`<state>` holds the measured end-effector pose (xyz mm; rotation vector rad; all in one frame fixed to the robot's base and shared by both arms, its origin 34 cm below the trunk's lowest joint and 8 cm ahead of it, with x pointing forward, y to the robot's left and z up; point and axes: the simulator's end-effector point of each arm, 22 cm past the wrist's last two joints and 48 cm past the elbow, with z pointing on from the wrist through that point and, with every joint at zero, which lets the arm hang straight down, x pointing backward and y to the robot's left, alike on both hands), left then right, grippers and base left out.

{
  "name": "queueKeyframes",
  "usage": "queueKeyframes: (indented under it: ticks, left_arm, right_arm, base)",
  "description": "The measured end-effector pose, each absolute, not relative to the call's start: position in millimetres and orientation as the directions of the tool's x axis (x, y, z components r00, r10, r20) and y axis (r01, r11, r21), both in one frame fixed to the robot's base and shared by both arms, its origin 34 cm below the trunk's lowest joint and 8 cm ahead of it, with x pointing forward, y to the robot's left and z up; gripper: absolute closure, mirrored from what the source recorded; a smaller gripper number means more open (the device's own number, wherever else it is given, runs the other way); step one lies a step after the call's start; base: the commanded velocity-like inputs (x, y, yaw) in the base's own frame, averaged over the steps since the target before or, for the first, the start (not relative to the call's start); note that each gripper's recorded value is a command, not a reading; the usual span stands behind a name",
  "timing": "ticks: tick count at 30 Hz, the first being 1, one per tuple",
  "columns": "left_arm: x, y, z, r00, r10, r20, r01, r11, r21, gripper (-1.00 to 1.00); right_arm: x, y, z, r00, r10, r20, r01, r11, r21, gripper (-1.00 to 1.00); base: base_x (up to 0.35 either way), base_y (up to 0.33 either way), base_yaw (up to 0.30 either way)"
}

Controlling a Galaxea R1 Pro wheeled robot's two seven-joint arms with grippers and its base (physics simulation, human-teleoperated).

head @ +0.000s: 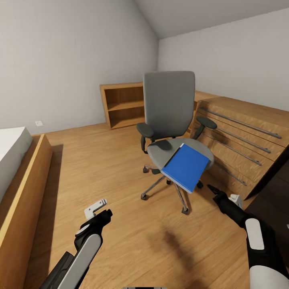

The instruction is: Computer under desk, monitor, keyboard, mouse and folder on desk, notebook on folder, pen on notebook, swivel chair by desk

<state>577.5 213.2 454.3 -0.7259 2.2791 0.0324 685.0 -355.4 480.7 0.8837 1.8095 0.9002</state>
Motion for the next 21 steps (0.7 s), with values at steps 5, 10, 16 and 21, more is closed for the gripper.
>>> queueKeyframes:
  ticks: [5, 10, 16, 21]
  left_arm:
    - [577.5, 213.2, 454.3, -0.573, -0.492, -0.656, -0.51, 0.84, -0.184, -1.0]
    - [577.4, 213.3, 454.2, -0.573, -0.492, -0.656, -0.51, 0.84, -0.184, -1.0]
    - [577.4, 213.0, 454.2, -0.573, -0.492, -0.656, -0.511, 0.84, -0.184, -1.0]
    - [577.1, 211.1, 454.2, -0.575, -0.49, -0.655, -0.507, 0.842, -0.185, -1.0]
  right_arm:
    - [685.7, -351.5, 484.1, -0.336, 0.865, -0.373, 0.178, 0.447, 0.877, -1.0]
    - [684.5, -344.5, 488.3, -0.358, 0.868, -0.345, 0.155, 0.42, 0.894, -1.0]
    - [683.0, -340.9, 496.5, -0.382, 0.864, -0.329, 0.118, 0.399, 0.909, -1.0]
    - [682.7, -340.8, 504.2, -0.387, 0.861, -0.33, 0.086, 0.39, 0.917, -1.0]
  base:
    - [0.0, 0.0, 0.0]
    - [0.0, 0.0, 0.0]
    - [0.0, 0.0, 0.0]
    - [0.0, 0.0, 0.0]
